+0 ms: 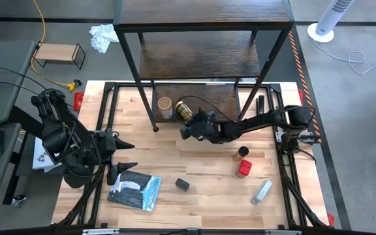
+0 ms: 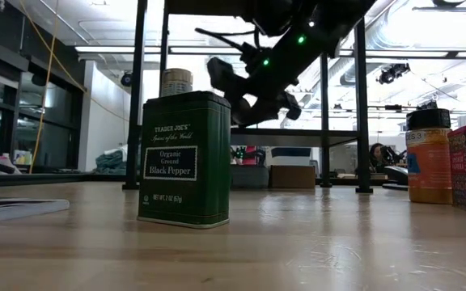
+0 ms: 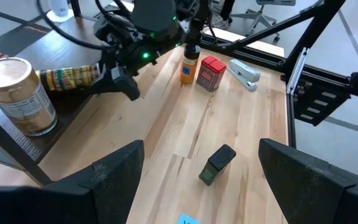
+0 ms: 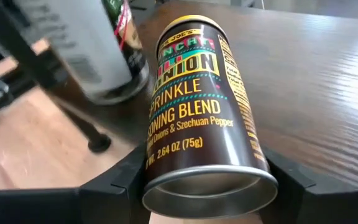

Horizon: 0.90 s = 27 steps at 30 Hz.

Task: Shelf spices
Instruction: Put the yellow seasoning bottle on the shelf

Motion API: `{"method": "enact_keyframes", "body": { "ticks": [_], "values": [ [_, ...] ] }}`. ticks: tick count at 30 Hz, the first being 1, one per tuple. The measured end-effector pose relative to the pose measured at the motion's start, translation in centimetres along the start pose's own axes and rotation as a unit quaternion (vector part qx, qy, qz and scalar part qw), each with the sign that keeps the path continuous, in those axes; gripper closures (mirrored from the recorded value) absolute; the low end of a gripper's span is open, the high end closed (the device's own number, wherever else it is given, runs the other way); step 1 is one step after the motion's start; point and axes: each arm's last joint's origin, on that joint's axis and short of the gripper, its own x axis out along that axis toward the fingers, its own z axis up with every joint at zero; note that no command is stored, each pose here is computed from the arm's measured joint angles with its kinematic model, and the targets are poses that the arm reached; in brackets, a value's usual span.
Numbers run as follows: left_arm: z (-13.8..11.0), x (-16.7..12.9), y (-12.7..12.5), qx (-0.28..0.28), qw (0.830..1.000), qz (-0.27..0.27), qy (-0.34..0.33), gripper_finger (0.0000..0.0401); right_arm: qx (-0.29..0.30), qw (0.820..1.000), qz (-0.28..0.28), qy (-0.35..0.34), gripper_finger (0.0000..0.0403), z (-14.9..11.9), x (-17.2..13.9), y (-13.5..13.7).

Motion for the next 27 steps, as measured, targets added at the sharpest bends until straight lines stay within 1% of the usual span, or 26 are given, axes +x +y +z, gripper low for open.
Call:
{"method": "enact_keyframes", "body": {
  "ticks": [3,7,10,13,15,18,21,24,27],
  "values": [
    [0.0,0.0,0.0,0.0,1.0,0.003,-0.005,0.0087,-0.02,1.0,0.0,0.01,0.02,0.1,-1.3,0.2],
    [0.2,0.0,0.1,-0.003,0.999,0.02,-0.033,0.0087,-0.04,0.999,0.009,0.02,0.02,0.6,-3.5,0.4],
    [0.3,0.0,0.0,-0.028,0.998,0.027,-0.046,0.0087,-0.06,0.997,0.019,0.033,0.02,0.8,-6.0,0.6],
    [-0.1,0.4,-0.4,-0.044,0.998,0.028,-0.042,0.0087,-0.089,0.994,0.047,0.052,0.02,0.9,-9.4,0.9],
    [-0.4,0.7,-1.0,-0.05,0.997,0.035,-0.048,0.0087,-0.095,0.99,0.087,0.061,0.02,1.2,-11.9,1.2],
    [-1.0,1.7,-2.2,-0.048,0.995,0.054,-0.068,0.0087,-0.097,0.982,0.154,0.055,0.02,1.6,-15.5,1.9],
    [-1.0,3.3,-3.3,-0.035,0.995,0.06,-0.067,0.0086,-0.089,0.969,0.229,0.039,0.02,2.4,-18.9,2.4],
    [-0.2,5.2,-4.8,-0.001,0.998,0.029,-0.056,0.0085,-0.085,0.952,0.294,0.031,0.02,2.9,-21.2,2.8],
    [1.2,7.6,-6.2,0.077,0.995,-0.025,-0.062,0.0084,-0.083,0.938,0.336,0.019,0.02,3.0,-22.3,3.3]
  ]
}}
